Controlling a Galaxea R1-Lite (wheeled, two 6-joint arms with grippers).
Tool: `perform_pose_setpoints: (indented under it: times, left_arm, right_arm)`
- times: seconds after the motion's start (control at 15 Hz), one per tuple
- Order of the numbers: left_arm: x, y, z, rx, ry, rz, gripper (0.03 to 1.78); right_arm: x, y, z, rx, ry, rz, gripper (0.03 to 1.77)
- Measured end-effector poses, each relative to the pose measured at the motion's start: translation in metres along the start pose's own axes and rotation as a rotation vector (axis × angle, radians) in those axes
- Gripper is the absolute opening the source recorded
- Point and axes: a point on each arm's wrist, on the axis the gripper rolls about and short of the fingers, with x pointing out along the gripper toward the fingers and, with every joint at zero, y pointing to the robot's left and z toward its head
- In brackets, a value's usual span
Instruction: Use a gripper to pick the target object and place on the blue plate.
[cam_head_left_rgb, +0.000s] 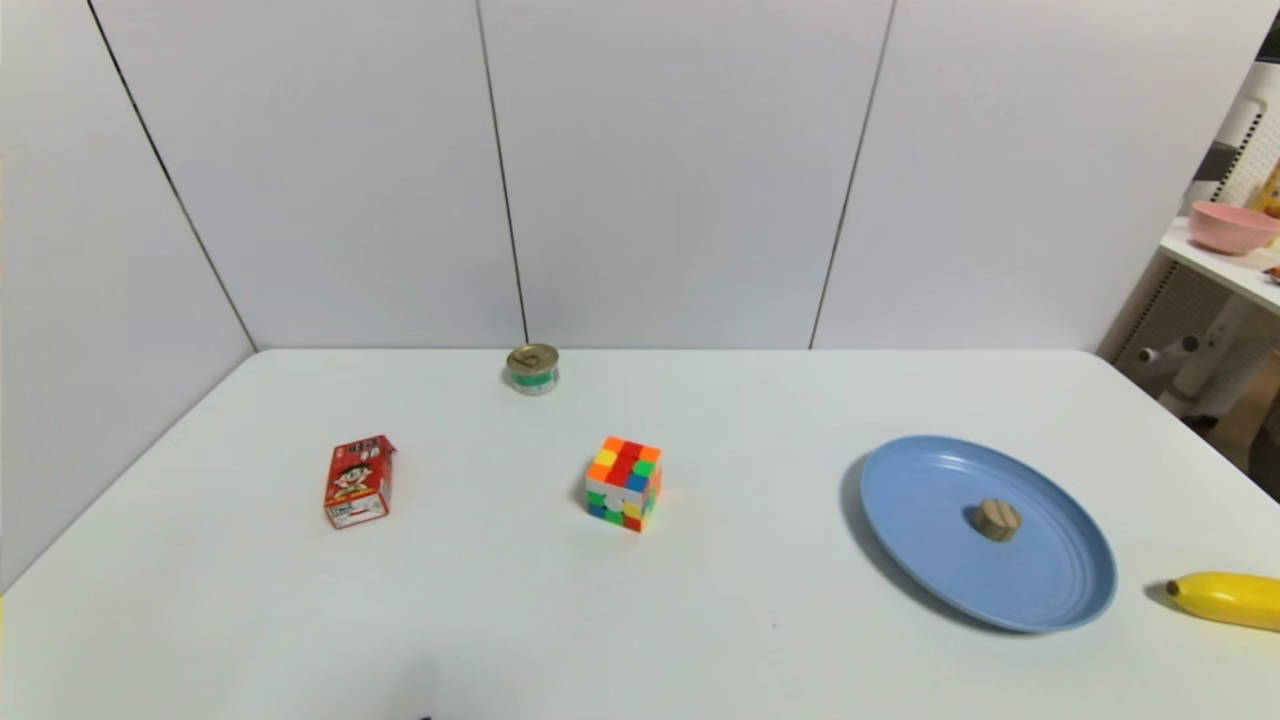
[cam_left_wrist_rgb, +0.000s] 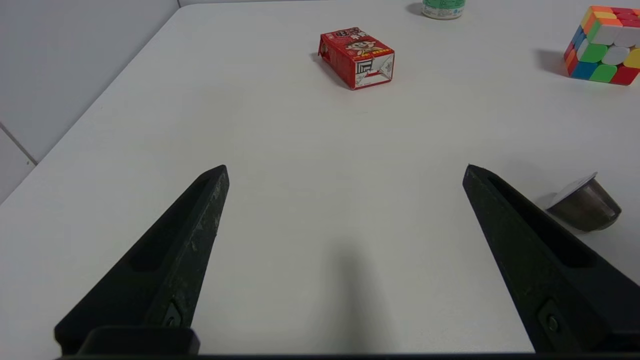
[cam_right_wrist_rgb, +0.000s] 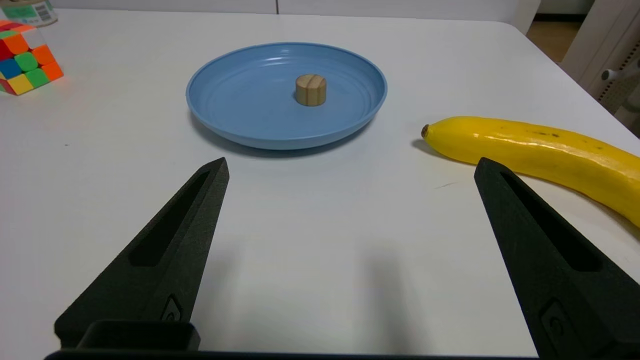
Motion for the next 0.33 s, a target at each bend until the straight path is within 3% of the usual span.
perform_pose_setpoints:
  times: [0.33]
  left_arm:
    - [0.0,0.0,0.0,0.0,0.0,0.0,1.69]
  right_arm:
    - [0.0,0.0,0.0,-0.012,0.0,0.001,1.69]
